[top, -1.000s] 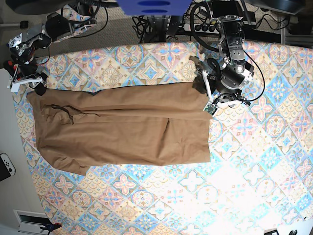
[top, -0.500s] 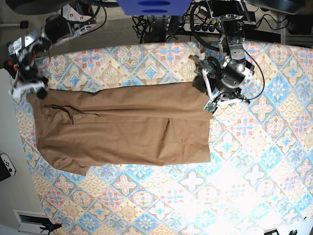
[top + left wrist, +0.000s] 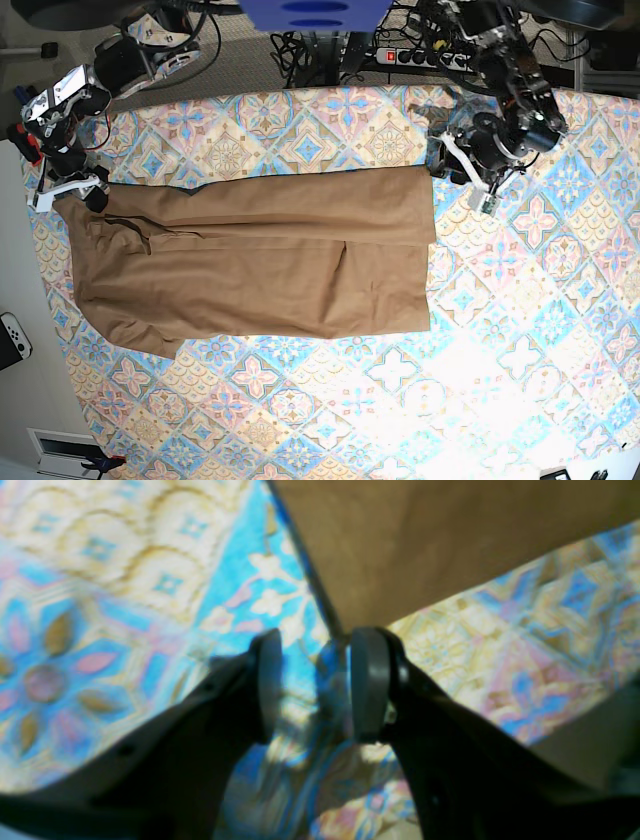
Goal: Layout the t-shirt on the table in an organized manner, then fold the t-shirt properly
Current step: 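Release the folded edge with both grippers and reposition them at the shirt ends, then grasp both ends of the folded shirt and pull them apart to straighten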
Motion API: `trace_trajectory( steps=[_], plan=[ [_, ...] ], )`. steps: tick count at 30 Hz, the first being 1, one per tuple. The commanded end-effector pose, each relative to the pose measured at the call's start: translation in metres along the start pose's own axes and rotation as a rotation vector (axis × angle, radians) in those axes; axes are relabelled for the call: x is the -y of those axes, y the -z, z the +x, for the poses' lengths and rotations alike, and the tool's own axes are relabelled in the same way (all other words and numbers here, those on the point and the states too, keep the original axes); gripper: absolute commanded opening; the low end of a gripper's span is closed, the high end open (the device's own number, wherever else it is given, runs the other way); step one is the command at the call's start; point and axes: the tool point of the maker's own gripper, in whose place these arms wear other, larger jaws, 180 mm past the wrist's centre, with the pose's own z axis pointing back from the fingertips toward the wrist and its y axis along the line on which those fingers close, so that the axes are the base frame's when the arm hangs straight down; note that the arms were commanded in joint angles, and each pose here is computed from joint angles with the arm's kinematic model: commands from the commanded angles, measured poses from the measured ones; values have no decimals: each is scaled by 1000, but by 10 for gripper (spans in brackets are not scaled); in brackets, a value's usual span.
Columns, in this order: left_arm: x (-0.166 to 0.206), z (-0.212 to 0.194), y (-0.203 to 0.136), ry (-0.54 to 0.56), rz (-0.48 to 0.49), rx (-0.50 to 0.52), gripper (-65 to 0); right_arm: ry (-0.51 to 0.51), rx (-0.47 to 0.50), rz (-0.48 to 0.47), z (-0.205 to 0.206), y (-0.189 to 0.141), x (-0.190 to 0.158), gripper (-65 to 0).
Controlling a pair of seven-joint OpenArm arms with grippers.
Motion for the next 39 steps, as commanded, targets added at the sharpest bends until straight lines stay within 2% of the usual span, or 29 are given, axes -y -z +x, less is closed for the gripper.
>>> trace_trajectory(
  steps=[1,6,11,18,29,35,39],
  plan=[
    [-2,6,-1,-10,-24,29,-423,-18,19,-5,11,-3,2,-379],
    [-12,-3,10,-134,-136,37,-423,-20,16,-8,10,-4,3,-379],
    [-19,-2,27,-210,-182,35,-423,-23,-11,-25,-1,-8,10,-379],
    [16,2,46,-149,-269,-10,-423,-27,-22,-32,-5,-11,13,-379],
    [21,6,48,-157,-284,3,-423,-28,-18,-33,-4,-11,13,-379],
    [32,21,43,-195,-355,76,-423,-28,-20,-33,-5,-11,13,-379],
    [29,32,44,-181,-352,91,-423,-28,-18,-33,-4,-11,13,-379]
  ],
)
